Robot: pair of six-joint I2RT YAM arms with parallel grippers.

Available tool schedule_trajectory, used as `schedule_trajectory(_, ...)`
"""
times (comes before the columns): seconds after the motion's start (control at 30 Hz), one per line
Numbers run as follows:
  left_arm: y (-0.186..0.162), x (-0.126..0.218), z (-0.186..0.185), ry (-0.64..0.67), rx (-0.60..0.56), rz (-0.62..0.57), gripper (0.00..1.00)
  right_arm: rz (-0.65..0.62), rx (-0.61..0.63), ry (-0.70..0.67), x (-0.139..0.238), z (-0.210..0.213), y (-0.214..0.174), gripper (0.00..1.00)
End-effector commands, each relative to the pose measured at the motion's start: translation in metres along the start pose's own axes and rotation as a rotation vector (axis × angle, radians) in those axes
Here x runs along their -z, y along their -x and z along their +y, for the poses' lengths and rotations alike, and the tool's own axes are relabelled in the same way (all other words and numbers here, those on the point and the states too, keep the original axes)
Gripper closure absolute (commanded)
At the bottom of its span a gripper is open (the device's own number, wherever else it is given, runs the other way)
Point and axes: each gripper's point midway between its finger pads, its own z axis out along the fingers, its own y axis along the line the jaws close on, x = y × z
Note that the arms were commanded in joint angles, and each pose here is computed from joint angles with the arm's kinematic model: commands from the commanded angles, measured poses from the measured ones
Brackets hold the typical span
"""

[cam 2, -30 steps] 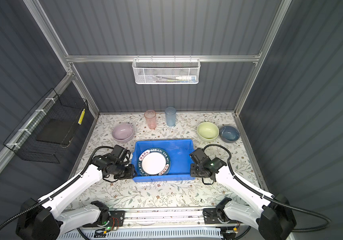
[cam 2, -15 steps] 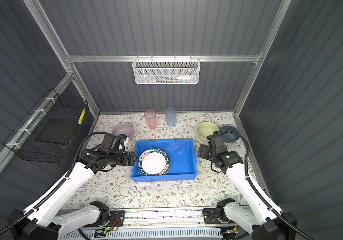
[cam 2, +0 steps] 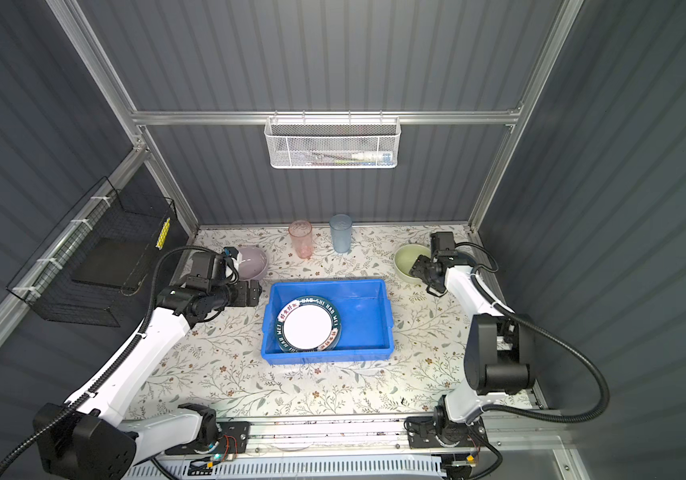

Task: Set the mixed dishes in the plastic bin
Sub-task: 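Grasp pale green bowl rim with right gripper while left nears pink bowl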

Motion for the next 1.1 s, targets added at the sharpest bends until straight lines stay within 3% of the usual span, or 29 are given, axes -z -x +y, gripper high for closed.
schedule_trajectory(0.0, 0.011, 0.008, 0.020, 0.094, 0.008, -0.074, 0.03, -0.015, -0.045, -0.025, -0.013, -0.004, 0.006, 0.26)
schedule_trajectory(0.27, 0.004, 0.003, 0.014, 0.061, 0.001, -0.059, 0.00, 0.014, -0.087, -0.054, -0.052, -0.009, 0.001, 0.27)
schedule_trajectory(0.47, 0.002, -0.001, 0.013, 0.055, 0.000, -0.036, 0.00, 0.033, -0.084, -0.046, -0.064, -0.005, 0.002, 0.35)
schedule_trajectory(0.67, -0.001, -0.003, 0.012, 0.046, 0.001, -0.028, 0.00, 0.062, -0.067, -0.031, -0.068, -0.003, -0.004, 0.57)
schedule_trajectory(0.87, -0.002, -0.005, 0.014, 0.056, 0.004, -0.020, 0.00, 0.088, -0.025, -0.004, -0.065, 0.001, -0.010, 0.69)
schedule_trajectory(1.07, -0.005, -0.007, 0.013, 0.048, 0.005, -0.014, 0.00, 0.097, -0.009, 0.029, -0.059, 0.007, -0.009, 0.90)
